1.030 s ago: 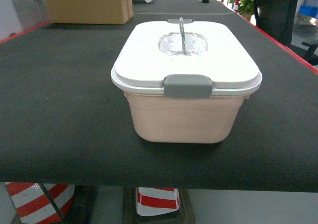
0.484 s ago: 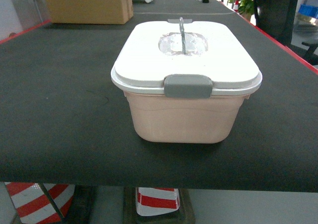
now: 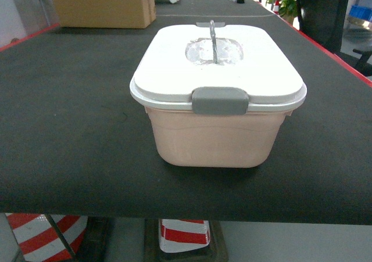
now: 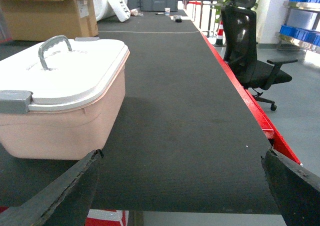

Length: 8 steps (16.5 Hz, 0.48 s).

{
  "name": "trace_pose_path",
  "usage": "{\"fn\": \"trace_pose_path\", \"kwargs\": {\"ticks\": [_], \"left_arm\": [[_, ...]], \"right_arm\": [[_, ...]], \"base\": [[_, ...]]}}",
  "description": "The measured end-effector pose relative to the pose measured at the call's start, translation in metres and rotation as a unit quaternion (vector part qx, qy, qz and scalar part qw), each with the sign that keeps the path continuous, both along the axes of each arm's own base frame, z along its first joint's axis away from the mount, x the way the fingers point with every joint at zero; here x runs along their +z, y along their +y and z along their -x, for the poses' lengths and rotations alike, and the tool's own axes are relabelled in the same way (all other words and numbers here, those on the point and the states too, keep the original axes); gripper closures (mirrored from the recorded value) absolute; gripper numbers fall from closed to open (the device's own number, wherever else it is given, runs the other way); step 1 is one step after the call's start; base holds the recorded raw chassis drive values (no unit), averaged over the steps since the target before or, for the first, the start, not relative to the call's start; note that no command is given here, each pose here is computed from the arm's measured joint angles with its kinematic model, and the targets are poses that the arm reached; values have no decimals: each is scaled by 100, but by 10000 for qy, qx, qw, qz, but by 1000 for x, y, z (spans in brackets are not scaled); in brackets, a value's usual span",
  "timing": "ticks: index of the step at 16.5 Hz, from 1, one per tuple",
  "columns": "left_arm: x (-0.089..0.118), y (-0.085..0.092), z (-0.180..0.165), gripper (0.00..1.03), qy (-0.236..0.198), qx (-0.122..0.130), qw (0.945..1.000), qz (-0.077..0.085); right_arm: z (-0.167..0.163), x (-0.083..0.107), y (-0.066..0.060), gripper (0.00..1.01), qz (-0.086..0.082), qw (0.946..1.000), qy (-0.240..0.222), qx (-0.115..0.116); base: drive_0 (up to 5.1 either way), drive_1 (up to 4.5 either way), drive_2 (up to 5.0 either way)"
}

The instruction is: Pick capacitor and pack into box

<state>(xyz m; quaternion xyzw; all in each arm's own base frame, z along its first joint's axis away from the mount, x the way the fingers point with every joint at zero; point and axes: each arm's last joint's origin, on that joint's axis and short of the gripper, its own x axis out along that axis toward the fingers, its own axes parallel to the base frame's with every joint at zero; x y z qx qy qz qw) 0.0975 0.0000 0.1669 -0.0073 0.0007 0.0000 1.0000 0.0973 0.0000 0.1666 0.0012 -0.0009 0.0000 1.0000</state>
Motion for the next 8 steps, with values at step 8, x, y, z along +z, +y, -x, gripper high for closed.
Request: {"fn": "trace_pose_path", "kwargs": {"ticks": [8], "left_arm": [[0, 0, 0, 5, -2, 0, 10000, 0]], "right_arm": [[0, 0, 0, 3, 0, 10000, 0, -2]], "base": [[0, 0, 0]]}}
